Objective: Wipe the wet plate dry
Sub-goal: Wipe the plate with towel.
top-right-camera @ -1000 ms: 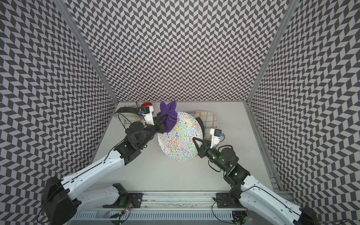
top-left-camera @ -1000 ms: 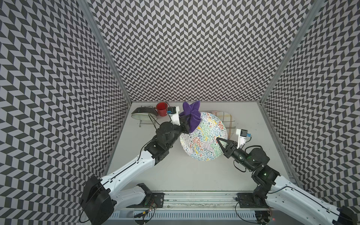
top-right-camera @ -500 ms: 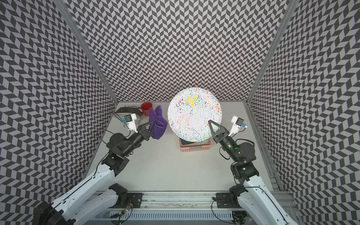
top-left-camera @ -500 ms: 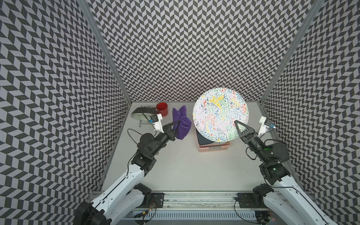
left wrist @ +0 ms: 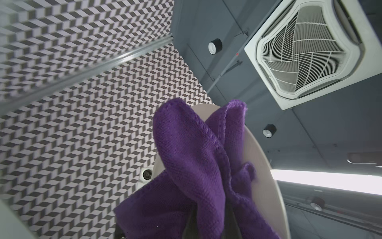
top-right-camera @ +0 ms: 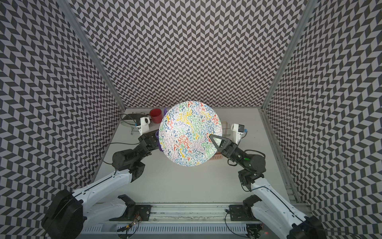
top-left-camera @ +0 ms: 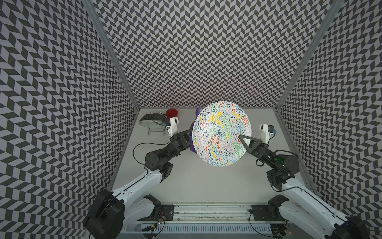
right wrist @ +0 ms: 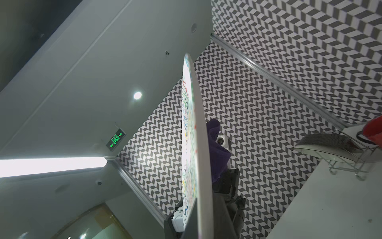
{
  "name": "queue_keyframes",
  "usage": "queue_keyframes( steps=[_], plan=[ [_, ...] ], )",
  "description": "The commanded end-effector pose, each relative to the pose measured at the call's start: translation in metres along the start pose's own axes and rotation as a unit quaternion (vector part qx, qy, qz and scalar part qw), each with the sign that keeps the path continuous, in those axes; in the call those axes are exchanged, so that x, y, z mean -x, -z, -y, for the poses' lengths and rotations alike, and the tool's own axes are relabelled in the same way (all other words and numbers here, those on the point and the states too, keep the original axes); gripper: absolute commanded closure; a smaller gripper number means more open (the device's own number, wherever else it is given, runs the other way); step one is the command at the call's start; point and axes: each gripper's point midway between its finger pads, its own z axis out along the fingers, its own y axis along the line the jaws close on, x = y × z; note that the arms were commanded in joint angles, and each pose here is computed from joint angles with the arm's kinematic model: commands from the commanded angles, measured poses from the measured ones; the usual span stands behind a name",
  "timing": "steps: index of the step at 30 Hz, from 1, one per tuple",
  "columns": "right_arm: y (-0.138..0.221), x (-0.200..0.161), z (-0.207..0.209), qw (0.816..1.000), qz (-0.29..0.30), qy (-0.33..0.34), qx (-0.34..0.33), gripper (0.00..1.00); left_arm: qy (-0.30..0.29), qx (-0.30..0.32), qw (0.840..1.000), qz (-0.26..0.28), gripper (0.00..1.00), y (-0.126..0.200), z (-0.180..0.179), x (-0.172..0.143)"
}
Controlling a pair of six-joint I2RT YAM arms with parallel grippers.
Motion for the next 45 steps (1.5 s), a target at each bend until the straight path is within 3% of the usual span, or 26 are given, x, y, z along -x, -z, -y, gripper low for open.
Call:
queue_keyframes(
  steps=[1, 5, 8, 12, 15, 19, 23, 27, 31, 34, 35, 36, 38, 42, 45],
  plan=[
    [-0.019, 0.007, -0.023, 0.998, 0.005, 0.035, 0.044, 1.00, 0.003, -0.105, 0.994, -0.039, 1.00, -0.015, 0.050, -0.033],
    [-0.028, 0.050, -0.030, 0.996, 0.069, 0.038, 0.039, 1.00, 0.011, -0.098, 0.993, -0.060, 1.00, -0.025, 0.042, -0.065],
    [-0.023, 0.068, -0.032, 0.994, 0.087, 0.054, 0.025, 1.00, 0.006, -0.117, 0.992, -0.038, 1.00, -0.021, 0.056, -0.047],
    [-0.022, 0.031, -0.041, 0.996, 0.015, 0.083, 0.039, 1.00, -0.017, -0.135, 0.991, -0.019, 1.00, -0.025, 0.076, -0.006],
    [-0.026, 0.000, -0.046, 0.996, 0.001, 0.070, 0.050, 1.00, -0.022, -0.146, 0.989, -0.030, 1.00, -0.037, 0.080, -0.003],
    [-0.043, -0.007, -0.047, 0.998, 0.001, 0.050, 0.047, 1.00, 0.001, -0.162, 0.986, -0.048, 1.00, -0.048, 0.076, -0.026],
    [-0.058, 0.028, -0.054, 0.996, 0.053, 0.058, 0.052, 1.00, 0.045, -0.151, 0.985, -0.075, 1.00, -0.054, 0.056, -0.072],
    [-0.051, 0.069, -0.046, 0.991, 0.113, 0.063, 0.024, 1.00, 0.072, -0.149, 0.984, -0.071, 1.00, -0.034, 0.047, -0.085],
    [-0.027, 0.098, -0.017, 0.981, 0.156, 0.097, -0.061, 1.00, 0.023, -0.099, 0.994, -0.036, 1.00, -0.006, 0.039, -0.069],
    [-0.018, 0.096, -0.007, 0.970, 0.149, 0.150, -0.121, 1.00, -0.086, -0.001, 0.996, -0.016, 1.00, 0.000, 0.021, -0.056],
    [-0.017, 0.093, -0.005, 0.968, 0.140, 0.160, -0.134, 1.00, -0.148, 0.057, 0.987, -0.014, 1.00, -0.002, 0.009, -0.052],
    [-0.016, 0.090, -0.006, 0.967, 0.133, 0.168, -0.138, 1.00, -0.207, 0.145, 0.967, -0.014, 1.00, -0.002, -0.015, -0.046],
    [-0.017, 0.083, -0.006, 0.967, 0.125, 0.175, -0.139, 1.00, -0.298, 0.304, 0.905, -0.007, 1.00, 0.014, -0.061, -0.035],
    [-0.027, 0.070, -0.007, 0.966, 0.111, 0.189, -0.138, 1.00, -0.375, 0.467, 0.801, -0.004, 1.00, 0.041, -0.124, -0.011],
    [-0.031, 0.061, -0.012, 0.967, 0.100, 0.198, -0.126, 1.00, -0.402, 0.532, 0.745, 0.026, 1.00, 0.057, -0.141, 0.008]
  ],
)
